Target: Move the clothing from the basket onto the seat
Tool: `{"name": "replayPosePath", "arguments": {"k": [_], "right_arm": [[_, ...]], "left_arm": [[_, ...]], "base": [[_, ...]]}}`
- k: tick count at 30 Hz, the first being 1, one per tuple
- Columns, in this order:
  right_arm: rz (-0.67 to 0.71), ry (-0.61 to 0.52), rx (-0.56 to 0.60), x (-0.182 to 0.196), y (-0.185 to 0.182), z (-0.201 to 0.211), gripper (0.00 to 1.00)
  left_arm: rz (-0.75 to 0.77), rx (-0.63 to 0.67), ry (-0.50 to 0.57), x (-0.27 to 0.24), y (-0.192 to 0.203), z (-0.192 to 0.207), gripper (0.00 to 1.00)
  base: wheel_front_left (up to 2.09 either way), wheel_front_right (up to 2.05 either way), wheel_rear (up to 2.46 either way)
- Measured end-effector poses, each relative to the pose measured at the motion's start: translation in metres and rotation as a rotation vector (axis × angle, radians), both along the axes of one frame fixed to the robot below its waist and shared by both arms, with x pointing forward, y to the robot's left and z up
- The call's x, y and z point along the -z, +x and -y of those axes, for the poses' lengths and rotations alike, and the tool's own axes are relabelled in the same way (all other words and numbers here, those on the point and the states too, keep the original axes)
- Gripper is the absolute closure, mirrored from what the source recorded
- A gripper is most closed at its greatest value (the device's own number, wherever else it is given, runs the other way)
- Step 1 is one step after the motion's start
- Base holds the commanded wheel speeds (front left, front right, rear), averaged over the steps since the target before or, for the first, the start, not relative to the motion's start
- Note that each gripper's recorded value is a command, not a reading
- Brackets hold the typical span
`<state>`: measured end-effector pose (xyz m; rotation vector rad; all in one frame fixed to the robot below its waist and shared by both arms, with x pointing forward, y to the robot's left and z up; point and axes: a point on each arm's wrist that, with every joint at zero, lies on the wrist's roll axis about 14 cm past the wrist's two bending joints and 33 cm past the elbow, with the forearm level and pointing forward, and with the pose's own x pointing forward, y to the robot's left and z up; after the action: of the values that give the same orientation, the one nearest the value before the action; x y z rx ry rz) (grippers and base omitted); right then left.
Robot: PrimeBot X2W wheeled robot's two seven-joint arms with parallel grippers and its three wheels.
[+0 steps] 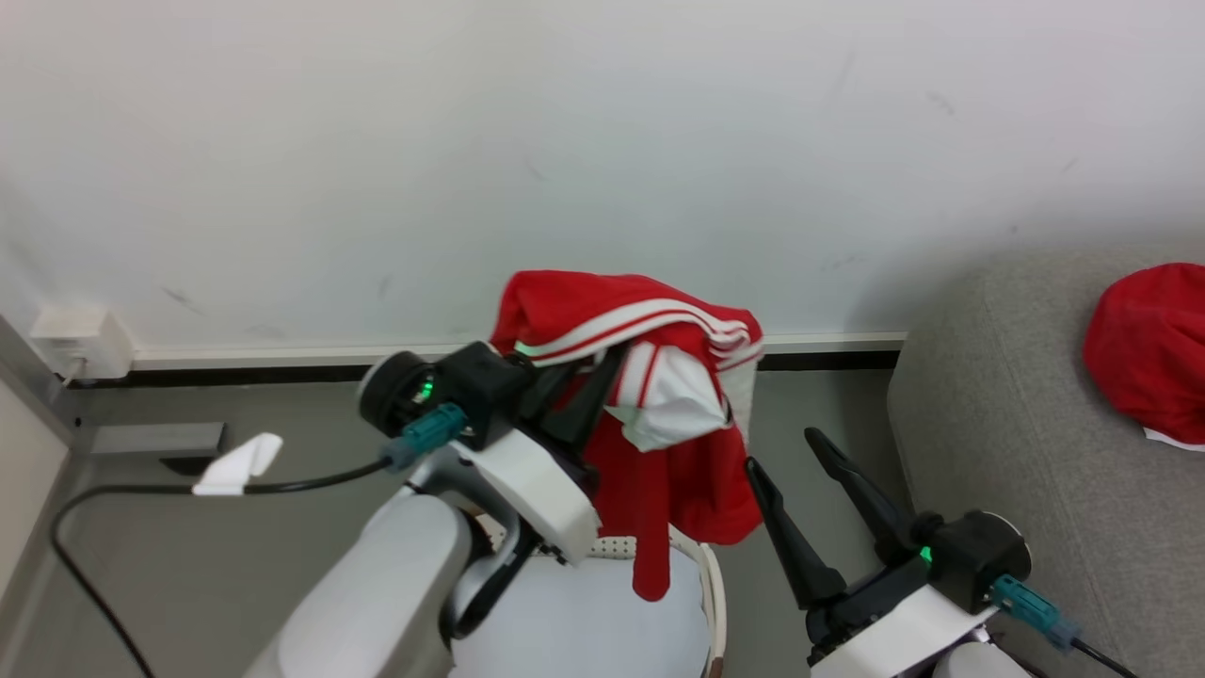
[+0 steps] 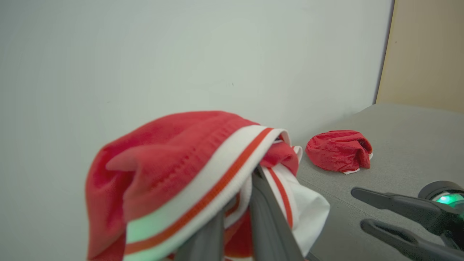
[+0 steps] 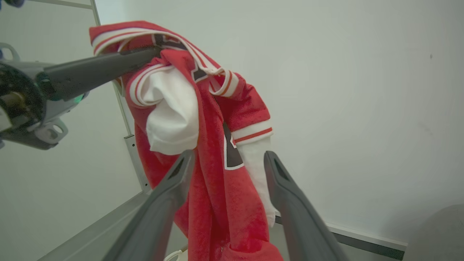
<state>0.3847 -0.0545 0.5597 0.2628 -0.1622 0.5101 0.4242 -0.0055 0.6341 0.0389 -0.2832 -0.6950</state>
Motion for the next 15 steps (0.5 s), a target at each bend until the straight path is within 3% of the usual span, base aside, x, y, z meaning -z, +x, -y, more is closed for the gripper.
{"name": "replayPosePath", "arguments": {"k": [15], "right_arm": [[-0.093,-0.137,-0.129,0.035,0.018,-0.047,0.00]], "left_arm": [[-0.020,0.056,0.013,0.006,-0.028,0.015,1.00]], "base": [[0.00,0.00,0.00]]}}
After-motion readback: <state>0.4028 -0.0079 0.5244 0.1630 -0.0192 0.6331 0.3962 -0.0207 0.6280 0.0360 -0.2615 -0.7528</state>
